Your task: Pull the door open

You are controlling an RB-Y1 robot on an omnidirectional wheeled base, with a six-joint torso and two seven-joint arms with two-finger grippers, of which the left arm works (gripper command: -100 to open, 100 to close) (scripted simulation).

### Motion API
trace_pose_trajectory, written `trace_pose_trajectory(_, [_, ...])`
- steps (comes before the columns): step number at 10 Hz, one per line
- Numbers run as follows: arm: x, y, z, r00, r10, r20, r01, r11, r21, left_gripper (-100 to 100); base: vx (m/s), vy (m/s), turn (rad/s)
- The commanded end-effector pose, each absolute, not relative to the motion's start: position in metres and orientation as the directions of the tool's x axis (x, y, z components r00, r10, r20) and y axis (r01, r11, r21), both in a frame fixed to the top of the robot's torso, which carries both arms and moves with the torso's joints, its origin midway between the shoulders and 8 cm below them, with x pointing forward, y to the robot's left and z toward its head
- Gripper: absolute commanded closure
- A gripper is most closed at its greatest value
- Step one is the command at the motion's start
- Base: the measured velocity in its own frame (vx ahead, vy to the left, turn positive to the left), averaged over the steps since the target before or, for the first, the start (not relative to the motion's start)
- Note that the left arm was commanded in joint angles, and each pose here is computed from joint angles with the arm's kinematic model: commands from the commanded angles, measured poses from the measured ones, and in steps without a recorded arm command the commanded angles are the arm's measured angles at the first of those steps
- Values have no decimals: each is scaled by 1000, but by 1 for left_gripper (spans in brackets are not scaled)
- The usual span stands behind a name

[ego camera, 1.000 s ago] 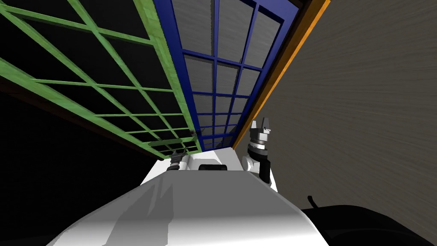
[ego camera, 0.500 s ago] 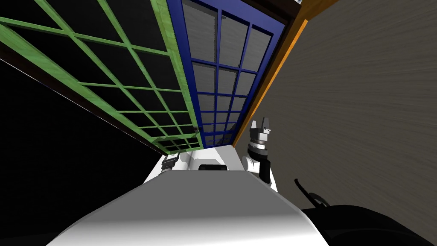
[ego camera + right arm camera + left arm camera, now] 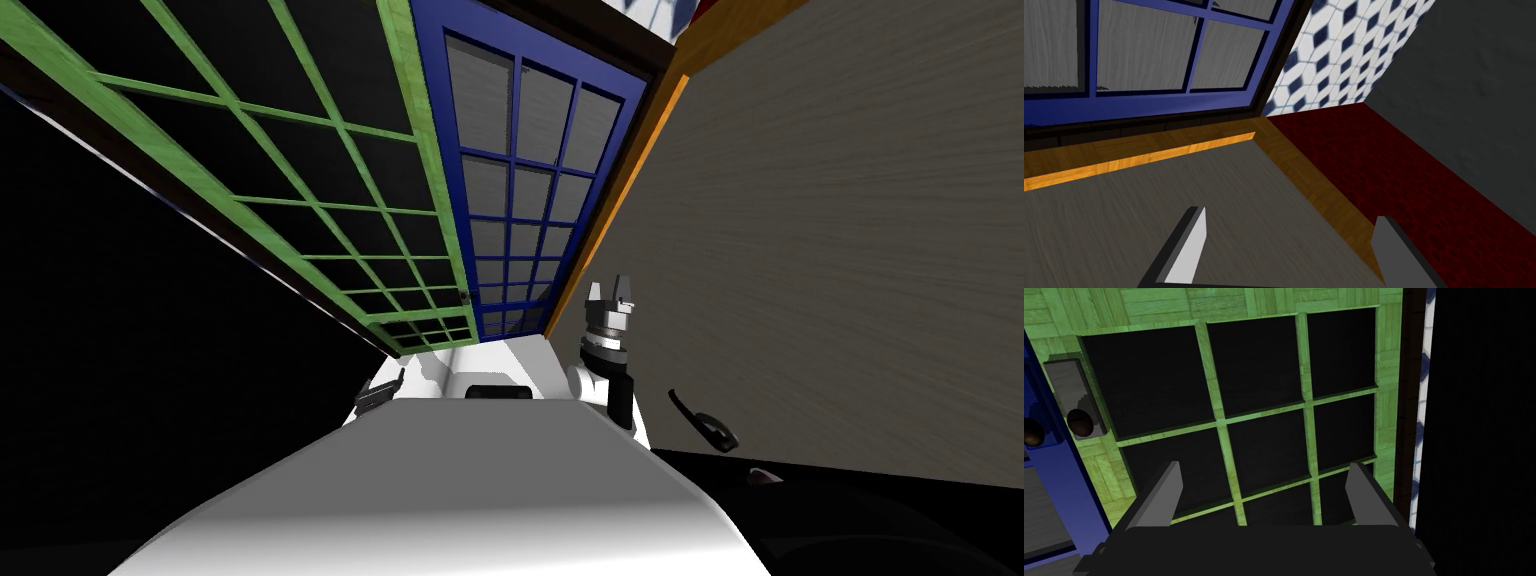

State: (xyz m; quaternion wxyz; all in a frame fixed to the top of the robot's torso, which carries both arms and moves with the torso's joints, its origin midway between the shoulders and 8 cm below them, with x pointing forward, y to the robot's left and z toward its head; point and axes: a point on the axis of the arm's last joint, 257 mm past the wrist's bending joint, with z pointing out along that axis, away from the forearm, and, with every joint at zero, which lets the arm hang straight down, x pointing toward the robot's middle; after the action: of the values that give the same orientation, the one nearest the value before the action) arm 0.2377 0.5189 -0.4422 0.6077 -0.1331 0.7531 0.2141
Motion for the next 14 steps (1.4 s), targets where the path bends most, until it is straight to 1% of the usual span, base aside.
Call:
trace_pose_trajectory(1, [234,522,-445,-229,61,-971,-468,868,165,-100,-44,8,-9])
trace_pose_trajectory(3, [214,542,-449,-255,50,-966,-520,835,180,-100,-72,18,-76])
trace_pose_trajectory(5, [205,553,-452,-263,35,-964,-557,810,182,-100,-54,36,-108])
trace_pose_trajectory(6, [208,555,-453,-256,25,-966,-575,800,173,-100,19,42,-219])
trace_pose_trajectory(9, [227,548,-452,-226,12,-974,-585,798,146,-100,131,51,-156])
trace_pose_trajectory(14, [279,524,-441,-156,1,-988,-564,821,90,-100,180,36,-147])
